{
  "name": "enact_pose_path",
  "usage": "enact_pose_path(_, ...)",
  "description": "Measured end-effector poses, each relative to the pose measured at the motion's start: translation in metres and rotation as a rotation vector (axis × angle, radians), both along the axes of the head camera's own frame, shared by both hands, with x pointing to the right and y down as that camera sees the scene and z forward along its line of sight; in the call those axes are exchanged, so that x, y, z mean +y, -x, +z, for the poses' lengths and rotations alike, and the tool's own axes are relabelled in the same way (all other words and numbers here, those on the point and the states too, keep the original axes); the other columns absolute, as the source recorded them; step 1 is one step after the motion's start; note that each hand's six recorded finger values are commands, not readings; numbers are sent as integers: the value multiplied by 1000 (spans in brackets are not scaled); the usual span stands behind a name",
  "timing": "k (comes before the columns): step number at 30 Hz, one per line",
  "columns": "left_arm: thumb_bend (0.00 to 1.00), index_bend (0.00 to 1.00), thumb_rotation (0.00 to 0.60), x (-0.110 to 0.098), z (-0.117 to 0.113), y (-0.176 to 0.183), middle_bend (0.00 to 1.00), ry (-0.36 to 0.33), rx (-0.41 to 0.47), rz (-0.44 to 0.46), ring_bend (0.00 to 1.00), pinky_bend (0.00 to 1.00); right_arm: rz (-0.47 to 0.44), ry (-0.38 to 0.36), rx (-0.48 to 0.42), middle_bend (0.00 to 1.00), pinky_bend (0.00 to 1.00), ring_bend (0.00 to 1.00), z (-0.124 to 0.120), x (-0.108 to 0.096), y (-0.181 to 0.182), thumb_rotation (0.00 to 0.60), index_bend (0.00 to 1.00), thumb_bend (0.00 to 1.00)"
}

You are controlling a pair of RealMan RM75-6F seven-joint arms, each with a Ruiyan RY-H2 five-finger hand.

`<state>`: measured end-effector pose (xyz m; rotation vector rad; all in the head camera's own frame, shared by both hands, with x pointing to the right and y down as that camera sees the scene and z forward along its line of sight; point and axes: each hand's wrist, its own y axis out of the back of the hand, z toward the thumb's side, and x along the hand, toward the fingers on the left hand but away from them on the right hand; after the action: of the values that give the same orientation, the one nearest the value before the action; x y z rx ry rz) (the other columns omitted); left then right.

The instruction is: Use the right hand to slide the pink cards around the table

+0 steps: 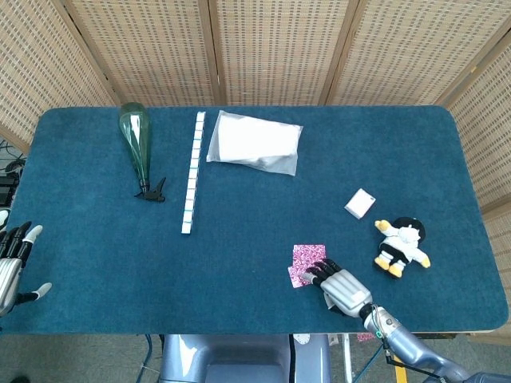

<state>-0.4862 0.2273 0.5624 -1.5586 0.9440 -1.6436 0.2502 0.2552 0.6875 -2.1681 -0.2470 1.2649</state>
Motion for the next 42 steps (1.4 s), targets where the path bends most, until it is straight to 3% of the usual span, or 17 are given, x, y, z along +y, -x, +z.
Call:
enact_pose_path(11,8,0,600,0,0,0,0,-1,-3,0,0,0,-88,32,-25,136,19,0,-12,28,6,600,146,1000)
enact_pose_path(18,9,0,600,0,0,0,0,-1,-3,-1,0,0,-24,-67,-93,132,19,0,-28,3,12,600,146,1000)
enact_pose_path(23,9,0,600,0,0,0,0,1,-2,-1,0,0,20,-101,-76,125,19,0,-22,-18,9,600,146,1000)
enact_pose_path(29,8,0,600,0,0,0,0,4,-2,-2,0,0,40,-76,-35,121,19,0,-3,-22,10,600,146,1000)
enact_pose_path(42,8,0,600,0,0,0,0,8,-1,-3,0,0,9,-64,29,109,19,0,11,-20,8,600,146,1000)
